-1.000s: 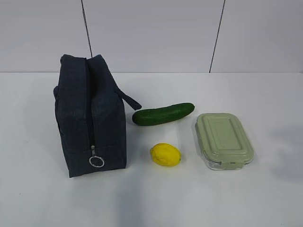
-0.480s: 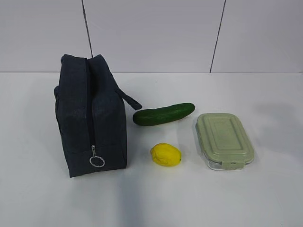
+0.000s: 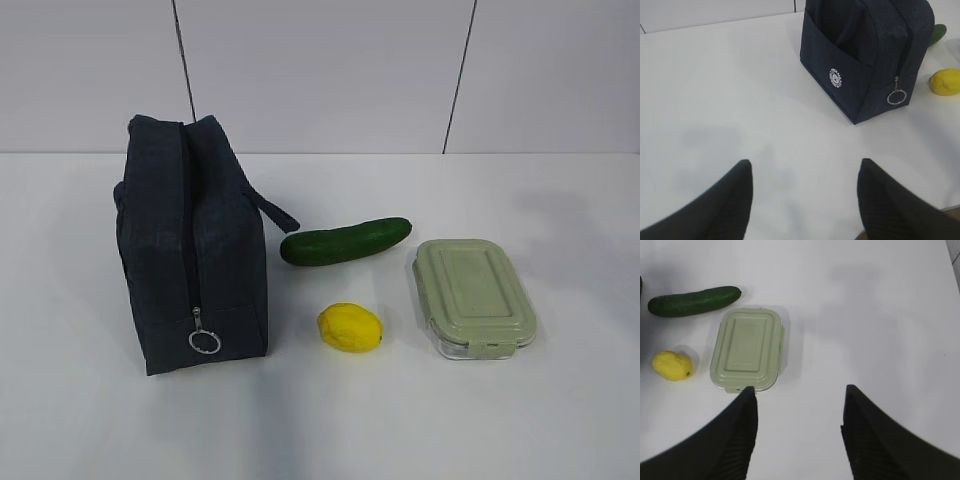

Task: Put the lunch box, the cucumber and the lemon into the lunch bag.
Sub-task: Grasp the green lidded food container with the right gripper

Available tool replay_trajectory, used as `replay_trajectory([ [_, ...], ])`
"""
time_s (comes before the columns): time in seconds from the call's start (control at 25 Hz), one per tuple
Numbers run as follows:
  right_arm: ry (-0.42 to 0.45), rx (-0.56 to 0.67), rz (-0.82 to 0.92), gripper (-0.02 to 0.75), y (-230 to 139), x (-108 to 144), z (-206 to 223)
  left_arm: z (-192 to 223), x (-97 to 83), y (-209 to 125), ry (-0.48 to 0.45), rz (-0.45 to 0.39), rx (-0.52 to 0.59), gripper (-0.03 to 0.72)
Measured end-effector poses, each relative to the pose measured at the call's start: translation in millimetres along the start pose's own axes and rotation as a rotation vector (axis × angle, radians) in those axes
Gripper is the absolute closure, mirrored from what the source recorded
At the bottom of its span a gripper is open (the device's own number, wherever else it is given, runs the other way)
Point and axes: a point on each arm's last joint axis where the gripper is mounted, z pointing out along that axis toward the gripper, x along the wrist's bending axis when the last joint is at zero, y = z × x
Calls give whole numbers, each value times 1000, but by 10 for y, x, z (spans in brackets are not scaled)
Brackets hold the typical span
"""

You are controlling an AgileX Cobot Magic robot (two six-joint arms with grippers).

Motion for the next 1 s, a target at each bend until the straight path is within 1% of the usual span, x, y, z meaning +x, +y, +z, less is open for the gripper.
replay_trajectory([
  [0.28, 15, 96, 26, 303, 52, 13, 279, 0, 0, 0, 0, 0, 0, 223],
  [0.64, 18, 171, 33, 303, 237, 16, 574, 0, 0, 0, 0, 0, 0, 223],
  [1.0, 17, 266, 38, 303, 390, 14, 969, 0, 0, 0, 0, 0, 0, 223],
])
